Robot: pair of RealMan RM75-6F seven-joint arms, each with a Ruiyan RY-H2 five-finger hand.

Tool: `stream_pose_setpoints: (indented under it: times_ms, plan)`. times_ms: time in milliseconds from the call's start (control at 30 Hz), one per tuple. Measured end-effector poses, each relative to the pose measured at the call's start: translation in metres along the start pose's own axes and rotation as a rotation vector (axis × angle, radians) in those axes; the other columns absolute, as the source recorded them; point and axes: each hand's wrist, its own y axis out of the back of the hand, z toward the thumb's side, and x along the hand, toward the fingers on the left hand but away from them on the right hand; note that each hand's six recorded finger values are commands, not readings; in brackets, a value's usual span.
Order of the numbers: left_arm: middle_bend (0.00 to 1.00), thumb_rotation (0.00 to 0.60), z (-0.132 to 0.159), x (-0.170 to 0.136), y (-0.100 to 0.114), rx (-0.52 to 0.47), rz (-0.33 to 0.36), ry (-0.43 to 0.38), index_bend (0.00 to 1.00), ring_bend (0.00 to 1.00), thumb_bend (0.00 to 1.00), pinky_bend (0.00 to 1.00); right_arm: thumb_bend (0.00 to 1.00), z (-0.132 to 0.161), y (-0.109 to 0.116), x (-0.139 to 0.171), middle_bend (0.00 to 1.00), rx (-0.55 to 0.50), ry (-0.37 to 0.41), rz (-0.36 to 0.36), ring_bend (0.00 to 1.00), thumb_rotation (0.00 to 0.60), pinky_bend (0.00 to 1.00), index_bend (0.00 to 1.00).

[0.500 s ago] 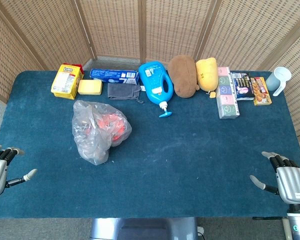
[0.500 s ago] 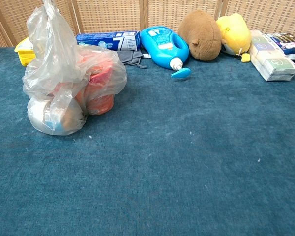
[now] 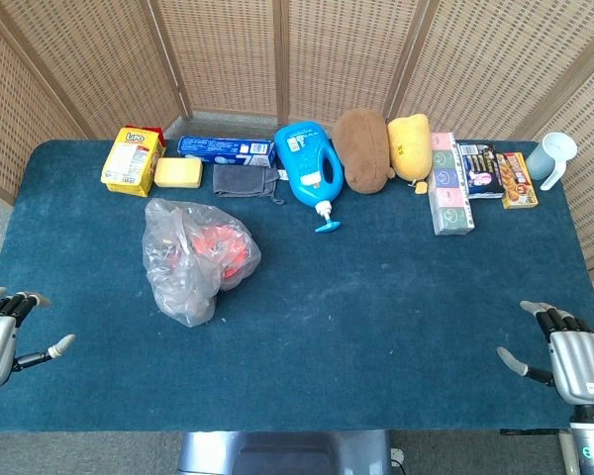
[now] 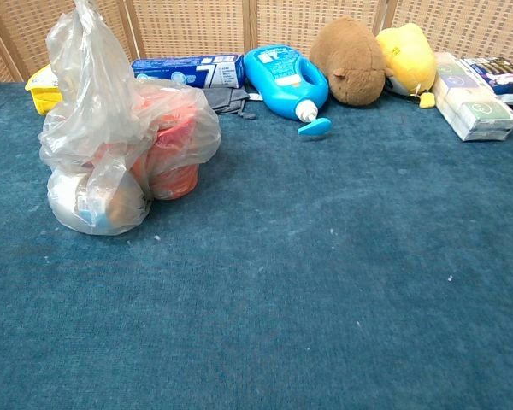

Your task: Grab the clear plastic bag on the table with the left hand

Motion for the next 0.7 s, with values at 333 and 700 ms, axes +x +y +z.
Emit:
stream_pose_setpoints:
  times_ms: [333,700]
  plan:
    - [0.36,0.000,0.007,0.007,0.005,-0.164,-0.043,-0.025,0.36,0.37,0.08,0.21,0.20,0.000,-0.003,0.003,0.30,-0.012,0.000,0.004,0.34,0.000,0.39,0.23]
    - [0.36,0.000,0.033,0.029,0.016,-0.585,-0.158,-0.089,0.36,0.37,0.08,0.23,0.20,-0.003,0.000,0.002,0.30,-0.008,-0.008,0.000,0.34,0.000,0.39,0.23]
